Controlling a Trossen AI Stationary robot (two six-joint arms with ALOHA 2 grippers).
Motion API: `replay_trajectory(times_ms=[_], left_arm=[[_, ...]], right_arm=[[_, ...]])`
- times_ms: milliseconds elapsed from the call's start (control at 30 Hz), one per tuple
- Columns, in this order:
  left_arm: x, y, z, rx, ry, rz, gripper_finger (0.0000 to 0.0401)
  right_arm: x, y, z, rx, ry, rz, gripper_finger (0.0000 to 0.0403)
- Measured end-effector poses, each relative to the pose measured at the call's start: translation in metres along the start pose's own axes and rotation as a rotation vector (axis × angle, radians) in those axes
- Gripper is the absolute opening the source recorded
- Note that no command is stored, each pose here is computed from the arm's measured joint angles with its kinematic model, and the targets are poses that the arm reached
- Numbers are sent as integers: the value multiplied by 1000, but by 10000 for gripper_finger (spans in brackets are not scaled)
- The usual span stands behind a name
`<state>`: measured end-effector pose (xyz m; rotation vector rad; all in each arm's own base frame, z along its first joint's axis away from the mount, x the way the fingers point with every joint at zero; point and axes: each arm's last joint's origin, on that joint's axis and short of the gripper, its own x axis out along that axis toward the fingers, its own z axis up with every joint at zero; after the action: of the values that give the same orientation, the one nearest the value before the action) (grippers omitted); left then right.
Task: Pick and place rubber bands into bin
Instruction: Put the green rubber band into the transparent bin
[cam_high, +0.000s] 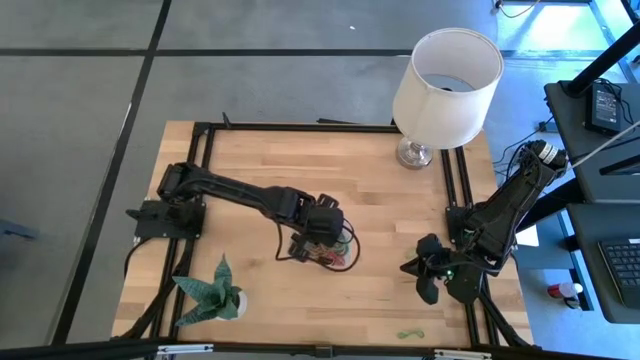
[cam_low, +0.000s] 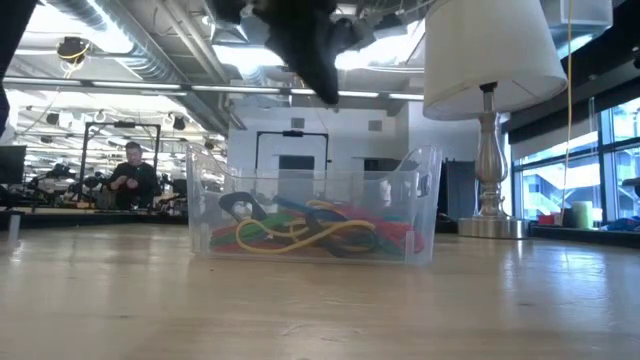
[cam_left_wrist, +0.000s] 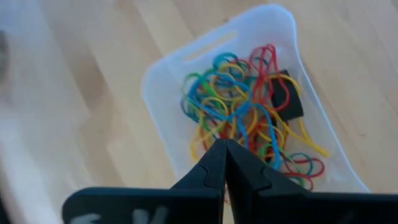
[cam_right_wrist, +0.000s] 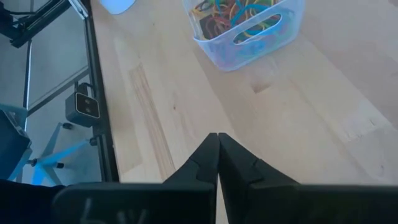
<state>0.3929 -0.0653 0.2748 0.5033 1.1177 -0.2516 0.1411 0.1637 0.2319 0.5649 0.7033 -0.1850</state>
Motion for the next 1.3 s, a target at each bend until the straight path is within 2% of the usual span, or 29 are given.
replay_trajectory(times_ms=[167,367,533,700,867,1067,1167,1300], left_arm=[[13,-3,-7,-23,6,-37,2],[12,-3,-6,-40,-3,-37,2],[-4,2,-7,-79,-81,-71,2],[-14,2,-18,-135,-197,-53,2],[-23,-9,-49,-241,-292,17,2],[-44,-26,-96,-338,-416,46,2],[-52,-33,-120,-371,-494,85,2],[-59,-43,-151,-395,-575,136,2]], right_arm=[[0,0,0,0,0,0,12],[2,-5,1,-2,4,-45,12],[6,-21,7,120,26,-185,12],[13,-31,14,195,134,-264,26],[17,-43,19,243,214,-363,69],[17,-64,19,402,342,-608,121],[18,-70,19,472,375,-715,132],[25,-71,19,534,381,-758,132]])
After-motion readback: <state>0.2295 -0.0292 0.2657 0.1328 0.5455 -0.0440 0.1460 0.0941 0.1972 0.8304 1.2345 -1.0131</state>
